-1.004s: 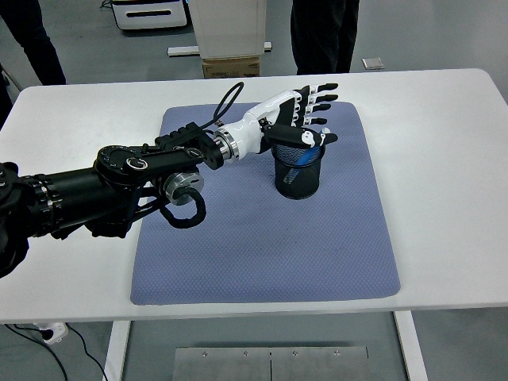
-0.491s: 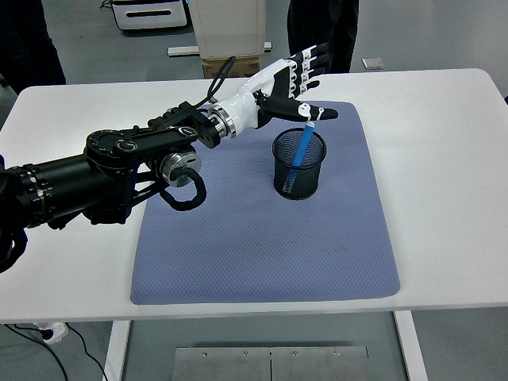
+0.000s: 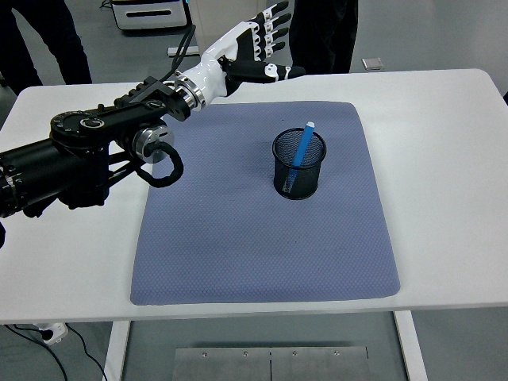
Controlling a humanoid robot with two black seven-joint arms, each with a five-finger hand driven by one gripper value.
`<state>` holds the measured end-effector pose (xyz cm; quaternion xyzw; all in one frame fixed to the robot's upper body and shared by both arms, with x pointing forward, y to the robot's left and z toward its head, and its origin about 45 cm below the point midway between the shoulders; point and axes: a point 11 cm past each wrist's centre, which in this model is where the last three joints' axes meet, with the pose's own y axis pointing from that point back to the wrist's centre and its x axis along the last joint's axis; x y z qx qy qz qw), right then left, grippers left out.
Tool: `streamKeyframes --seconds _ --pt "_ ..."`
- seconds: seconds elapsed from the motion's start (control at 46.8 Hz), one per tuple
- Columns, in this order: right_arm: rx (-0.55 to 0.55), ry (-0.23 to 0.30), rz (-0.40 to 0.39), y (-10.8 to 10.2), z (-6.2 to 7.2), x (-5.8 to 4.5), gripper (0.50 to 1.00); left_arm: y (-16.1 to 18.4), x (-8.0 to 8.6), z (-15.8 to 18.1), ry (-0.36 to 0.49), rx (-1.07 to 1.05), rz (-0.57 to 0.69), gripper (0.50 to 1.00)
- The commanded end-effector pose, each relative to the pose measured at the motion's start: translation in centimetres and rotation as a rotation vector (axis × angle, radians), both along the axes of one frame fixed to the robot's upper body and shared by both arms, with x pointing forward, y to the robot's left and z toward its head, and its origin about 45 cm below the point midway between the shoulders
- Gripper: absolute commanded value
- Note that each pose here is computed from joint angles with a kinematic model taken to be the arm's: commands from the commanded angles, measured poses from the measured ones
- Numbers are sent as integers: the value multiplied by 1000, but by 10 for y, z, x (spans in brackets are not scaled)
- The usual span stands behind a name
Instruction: Left hand places marker in pen holder
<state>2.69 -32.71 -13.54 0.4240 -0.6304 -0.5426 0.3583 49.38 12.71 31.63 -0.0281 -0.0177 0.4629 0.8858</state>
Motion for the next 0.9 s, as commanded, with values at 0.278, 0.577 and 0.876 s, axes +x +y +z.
streamKeyframes --seconds 0.278,0.577,0.876 --pt "0 0 0 0 0 0 1000 84 13 -21 32 -79 243 1000" --pt "0 0 0 0 0 0 1000 138 4 -49 100 -266 399 1000" --pt "0 0 0 0 0 0 1000 158 -8 -77 151 -288 454 1000"
